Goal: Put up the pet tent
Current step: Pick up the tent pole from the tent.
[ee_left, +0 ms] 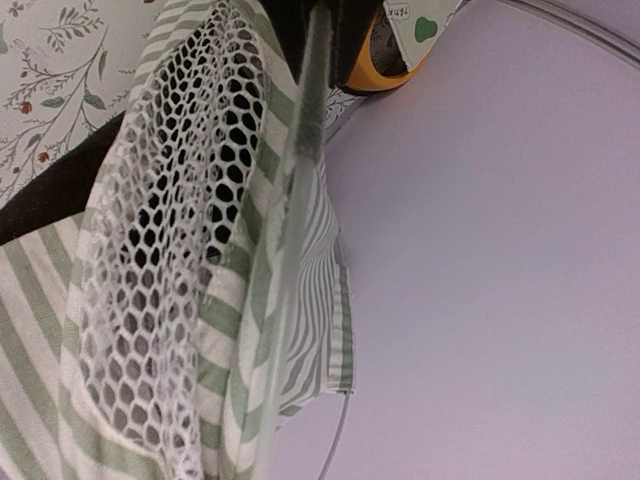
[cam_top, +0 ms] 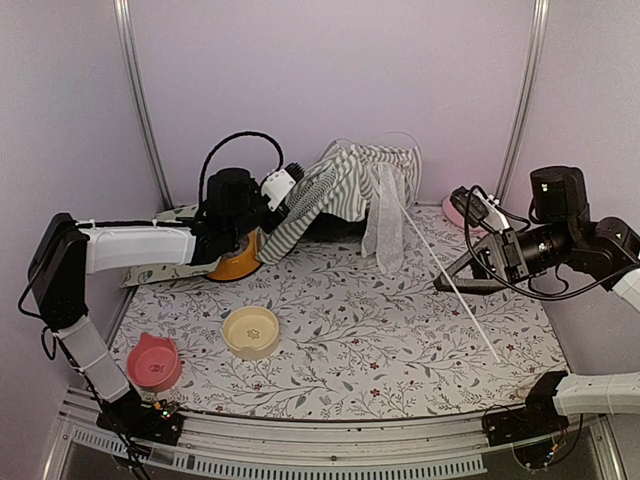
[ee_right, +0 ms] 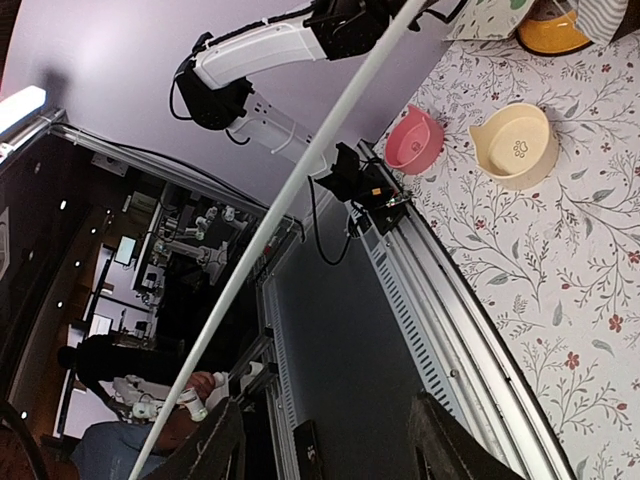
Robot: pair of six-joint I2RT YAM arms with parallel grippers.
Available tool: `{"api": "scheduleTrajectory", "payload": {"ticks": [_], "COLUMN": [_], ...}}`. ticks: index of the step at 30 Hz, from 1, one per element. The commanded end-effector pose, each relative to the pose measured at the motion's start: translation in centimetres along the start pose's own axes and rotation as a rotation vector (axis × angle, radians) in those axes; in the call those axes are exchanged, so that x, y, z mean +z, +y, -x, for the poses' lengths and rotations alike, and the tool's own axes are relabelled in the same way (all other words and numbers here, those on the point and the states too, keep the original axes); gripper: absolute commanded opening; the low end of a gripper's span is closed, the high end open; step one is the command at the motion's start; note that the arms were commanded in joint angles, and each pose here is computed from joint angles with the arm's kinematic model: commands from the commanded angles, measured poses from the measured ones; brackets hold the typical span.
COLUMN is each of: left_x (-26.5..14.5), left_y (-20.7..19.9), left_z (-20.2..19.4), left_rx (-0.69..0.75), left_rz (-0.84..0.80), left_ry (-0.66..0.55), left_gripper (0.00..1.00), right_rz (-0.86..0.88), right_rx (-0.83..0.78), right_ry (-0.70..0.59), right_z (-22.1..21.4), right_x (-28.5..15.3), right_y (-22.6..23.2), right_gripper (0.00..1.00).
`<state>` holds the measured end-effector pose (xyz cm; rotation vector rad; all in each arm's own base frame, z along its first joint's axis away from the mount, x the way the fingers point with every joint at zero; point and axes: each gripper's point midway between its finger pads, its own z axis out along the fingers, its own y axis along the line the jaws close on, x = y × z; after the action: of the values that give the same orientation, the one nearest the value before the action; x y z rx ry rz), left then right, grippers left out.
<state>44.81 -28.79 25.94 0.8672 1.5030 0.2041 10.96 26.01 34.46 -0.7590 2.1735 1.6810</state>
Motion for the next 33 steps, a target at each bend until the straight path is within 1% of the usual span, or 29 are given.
{"api": "scheduleTrajectory", "payload": {"ticks": [1, 4, 7, 11, 16, 18, 23, 27, 33], "left_x": [0.0, 0.1, 0.0, -0.1, -0.1, -0.1, 0.1, 0.3, 0.5], "left_y": [1.1, 1.0, 1.1, 1.0, 0.9, 0.8, 0.6, 0.4, 0.2], "left_z": [0.1, 0.1, 0.2, 0.2, 0.1, 0.1, -0.1, -0.2, -0.5], "left_rx": [0.016, 0.015, 0.015, 0.014, 0.01, 0.007, 0.006, 0.005, 0.002], "left_rz": [0.02, 0.019, 0.018, 0.014, 0.009, 0.007, 0.003, 0.0, -0.004], "left_ry": [-0.008, -0.007, -0.011, -0.012, -0.012, -0.012, -0.006, -0.003, 0.004], "left_gripper": [0.0, 0.0, 0.0, 0.0, 0.0, 0.0, 0.0, 0.0, 0.0], "right_rz": [0.099, 0.086, 0.012, -0.018, 0.038, 0.067, 0.162, 0.188, 0.21], "right_rx": [-0.014, 0.0, 0.03, 0.022, 0.006, 0.011, 0.004, 0.017, 0.026], "right_ry": [0.021, 0.01, -0.019, -0.052, -0.065, -0.045, 0.006, 0.062, 0.106], "right_z": [-0.7, -0.4, 0.3, 1.0, 1.3, 0.9, -0.2, -1.0, -1.5], "right_x": [-0.8, -1.0, -1.4, -1.7, -2.1, -1.9, -1.8, -1.0, -0.1], "right_y": [2.7, 2.8, 2.1, 2.2, 3.8, 4.0, 5.1, 5.4, 5.7], "right_gripper": [0.58, 0.6, 0.61, 0.62, 0.6, 0.57, 0.55, 0.53, 0.5]}}
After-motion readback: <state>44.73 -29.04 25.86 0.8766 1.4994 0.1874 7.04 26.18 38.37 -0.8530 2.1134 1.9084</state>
